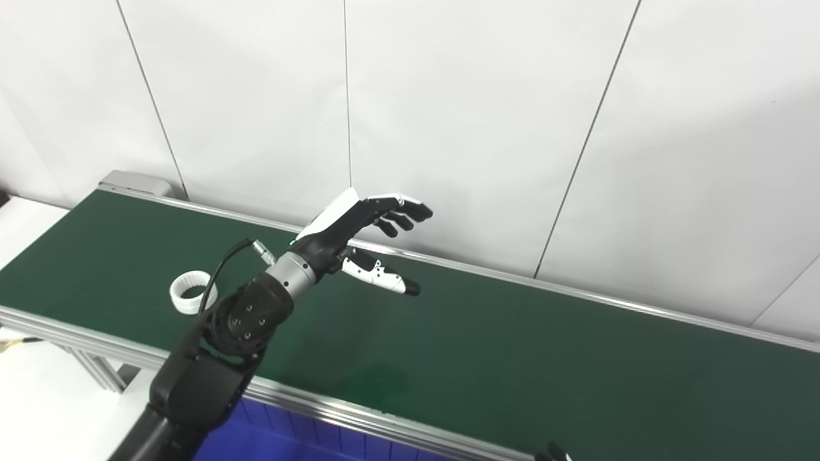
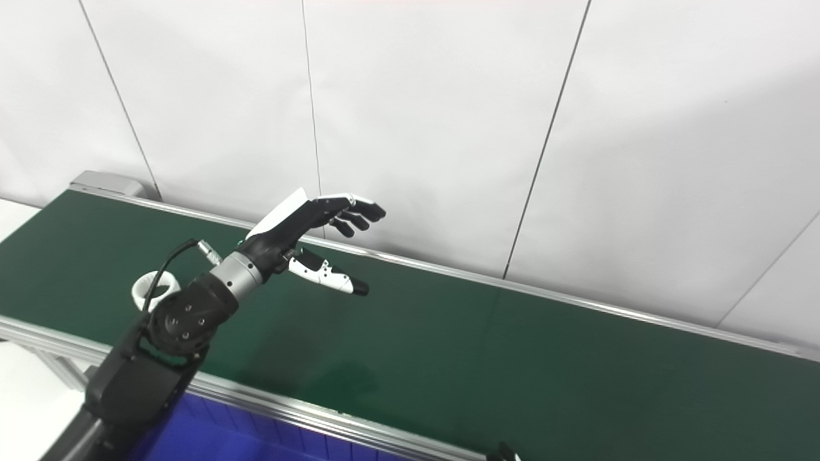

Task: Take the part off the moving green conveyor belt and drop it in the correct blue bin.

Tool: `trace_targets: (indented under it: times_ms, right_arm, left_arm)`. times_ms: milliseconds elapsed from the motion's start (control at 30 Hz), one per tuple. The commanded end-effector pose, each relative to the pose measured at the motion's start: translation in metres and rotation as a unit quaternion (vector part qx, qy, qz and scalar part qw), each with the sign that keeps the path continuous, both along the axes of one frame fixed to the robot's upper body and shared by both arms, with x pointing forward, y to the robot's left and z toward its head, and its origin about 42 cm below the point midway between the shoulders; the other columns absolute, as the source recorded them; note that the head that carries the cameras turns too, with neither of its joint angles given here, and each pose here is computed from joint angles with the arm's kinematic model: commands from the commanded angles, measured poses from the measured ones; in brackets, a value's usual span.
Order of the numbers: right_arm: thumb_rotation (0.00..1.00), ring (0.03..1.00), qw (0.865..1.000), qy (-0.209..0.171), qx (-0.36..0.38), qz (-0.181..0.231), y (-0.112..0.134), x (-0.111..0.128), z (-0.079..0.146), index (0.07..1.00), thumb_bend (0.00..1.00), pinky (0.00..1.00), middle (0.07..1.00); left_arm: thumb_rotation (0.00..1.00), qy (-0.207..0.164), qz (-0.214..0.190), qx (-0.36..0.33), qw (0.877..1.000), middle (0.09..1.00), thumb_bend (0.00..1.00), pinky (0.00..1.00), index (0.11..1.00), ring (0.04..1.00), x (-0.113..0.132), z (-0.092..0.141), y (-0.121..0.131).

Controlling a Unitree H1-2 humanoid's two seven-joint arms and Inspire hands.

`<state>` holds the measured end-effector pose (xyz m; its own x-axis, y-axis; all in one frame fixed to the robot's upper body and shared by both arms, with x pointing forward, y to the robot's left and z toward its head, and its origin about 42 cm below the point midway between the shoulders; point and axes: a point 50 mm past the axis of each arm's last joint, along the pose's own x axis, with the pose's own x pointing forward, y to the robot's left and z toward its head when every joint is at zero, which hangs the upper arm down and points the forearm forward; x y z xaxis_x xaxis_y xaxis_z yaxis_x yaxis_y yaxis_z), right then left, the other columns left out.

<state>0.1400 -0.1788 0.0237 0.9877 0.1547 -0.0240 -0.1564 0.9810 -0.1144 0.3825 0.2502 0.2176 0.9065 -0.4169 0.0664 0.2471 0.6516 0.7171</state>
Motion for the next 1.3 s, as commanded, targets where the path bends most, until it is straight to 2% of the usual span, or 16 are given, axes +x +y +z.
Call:
trace_targets:
  times_ms: [0,100,200,400,567,733,833,1267]
  right_arm:
    - [0.77,0.825,0.999,-0.036,0.011,-0.002,0.003,0.004,0.008,0.93,0.21,0.73,0.868]
    - [0.76,0.829,0.999,-0.035,0.011,-0.002,0.004,0.004,0.007,0.929,0.22,0.73,0.868]
    - [0.76,0.827,0.999,-0.036,0.009,-0.001,0.004,0.005,0.007,0.928,0.22,0.73,0.866]
    - [0.77,0.824,0.999,-0.037,0.01,-0.002,0.005,0.005,0.008,0.926,0.24,0.73,0.865]
    - [0.76,0.824,0.999,-0.036,0.016,-0.002,0.006,0.004,0.008,0.926,0.24,0.74,0.865]
    - [0.78,0.821,0.999,-0.038,0.011,-0.002,0.006,0.003,0.009,0.926,0.26,0.73,0.867]
    - [0.77,0.823,0.999,-0.037,0.011,-0.001,0.006,0.003,0.009,0.928,0.25,0.72,0.871]
    - [0.77,0.817,0.999,-0.037,0.015,-0.004,0.007,0.001,0.01,0.923,0.28,0.72,0.862]
  left_arm:
    - [0.13,-0.027,0.001,0.037,0.999,0.788,0.91,0.69,0.744,0.762,0.011,0.019,0.002]
    - [0.11,-0.014,0.014,0.095,0.995,0.799,0.93,0.68,0.752,0.786,0.017,0.013,0.007]
    - [0.08,-0.002,0.017,0.125,0.992,0.808,0.93,0.76,0.755,0.811,0.02,0.009,0.009]
    - [0.05,0.022,0.013,0.139,0.99,0.811,0.94,0.7,0.751,0.817,0.023,-0.006,0.012]
    - [0.05,0.042,0.014,0.171,0.984,0.843,0.92,0.73,0.767,0.837,0.026,-0.019,0.013]
    - [0.05,0.049,-0.001,0.216,0.975,0.835,0.9,0.77,0.768,0.842,0.028,-0.028,0.013]
    - [0.04,0.051,-0.006,0.242,0.969,0.825,0.9,0.74,0.779,0.817,0.028,-0.032,0.012]
    - [0.02,0.074,-0.022,0.276,0.958,0.828,0.9,0.74,0.776,0.813,0.024,-0.046,0.008]
